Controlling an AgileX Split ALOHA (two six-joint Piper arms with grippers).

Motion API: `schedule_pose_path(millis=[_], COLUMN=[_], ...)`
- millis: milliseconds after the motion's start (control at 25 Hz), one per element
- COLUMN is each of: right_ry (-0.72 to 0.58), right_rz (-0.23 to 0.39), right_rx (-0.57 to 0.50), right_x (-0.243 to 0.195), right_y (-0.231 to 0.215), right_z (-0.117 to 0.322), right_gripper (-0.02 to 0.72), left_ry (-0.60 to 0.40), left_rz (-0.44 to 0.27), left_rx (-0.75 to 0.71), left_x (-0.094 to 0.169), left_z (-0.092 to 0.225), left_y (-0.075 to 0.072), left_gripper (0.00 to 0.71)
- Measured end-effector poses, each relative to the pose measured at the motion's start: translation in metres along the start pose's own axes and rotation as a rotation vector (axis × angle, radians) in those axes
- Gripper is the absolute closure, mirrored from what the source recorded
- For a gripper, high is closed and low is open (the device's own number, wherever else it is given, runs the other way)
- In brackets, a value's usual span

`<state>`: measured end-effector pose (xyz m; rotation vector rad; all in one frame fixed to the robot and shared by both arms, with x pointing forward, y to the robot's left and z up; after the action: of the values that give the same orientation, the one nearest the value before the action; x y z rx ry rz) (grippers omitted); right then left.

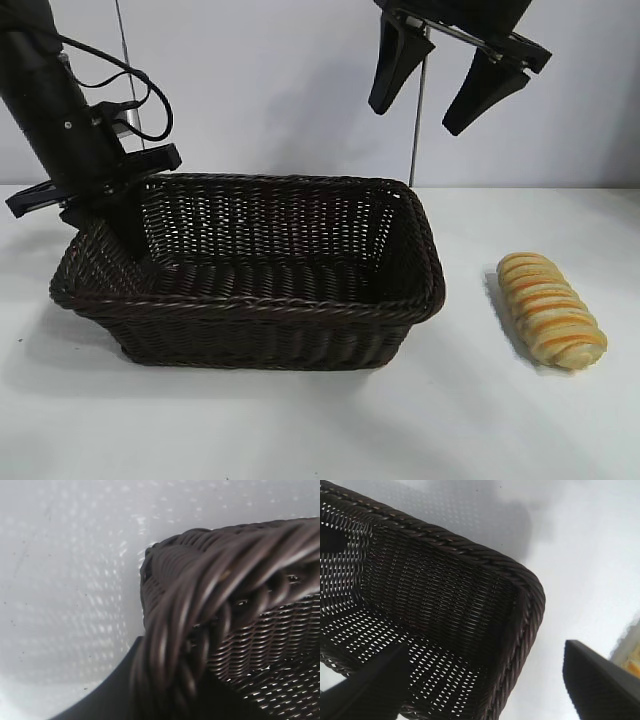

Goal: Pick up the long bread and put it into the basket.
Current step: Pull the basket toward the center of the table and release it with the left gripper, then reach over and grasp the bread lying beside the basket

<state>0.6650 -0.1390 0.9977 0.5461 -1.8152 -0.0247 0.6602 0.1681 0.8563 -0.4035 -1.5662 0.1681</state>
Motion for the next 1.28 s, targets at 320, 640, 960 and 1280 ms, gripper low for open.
schedule_pose_path(millis=[320, 640, 960, 1280], right_ry=[-0.001, -0.001, -0.001, -0.001], right_rz=[0.0, 0.0, 0.0, 0.0], right_rx=[0.0, 0.0, 0.0, 0.0], right_x=[0.0, 0.0, 0.0, 0.0], right_y=[0.0, 0.0, 0.0, 0.0], right_z=[0.0, 0.0, 0.0, 0.0], right_gripper=[0.103, 0.103, 0.103, 0.103], left_ry=[-0.001, -0.073, -0.228, -0.22], left_rz=[-0.017, -0.04, 0.054, 0.142], left_rx=[-0.014, -0.049, -0.078, -0.054], left_x=[0.006, 0.064, 0.131, 0.124], left_z=[0.001, 0.007, 0.014, 0.025], left_y=[0.001, -0.005, -0.046, -0.067], left_gripper=[0.131, 0.125, 0.125, 0.125])
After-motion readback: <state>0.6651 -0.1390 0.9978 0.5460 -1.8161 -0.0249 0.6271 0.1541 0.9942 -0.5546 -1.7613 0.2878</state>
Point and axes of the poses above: a point on each arm's last joint axis where the gripper is mounted, x pointing back along that axis away from the gripper, y along the wrist's bending axis when the last joint is at zero, z = x × y, the point moved 8 cm from there along -x, pointing out along that axis toward the gripper, and after that the axes turned 1 degree about -x, right-handed, at the moved point
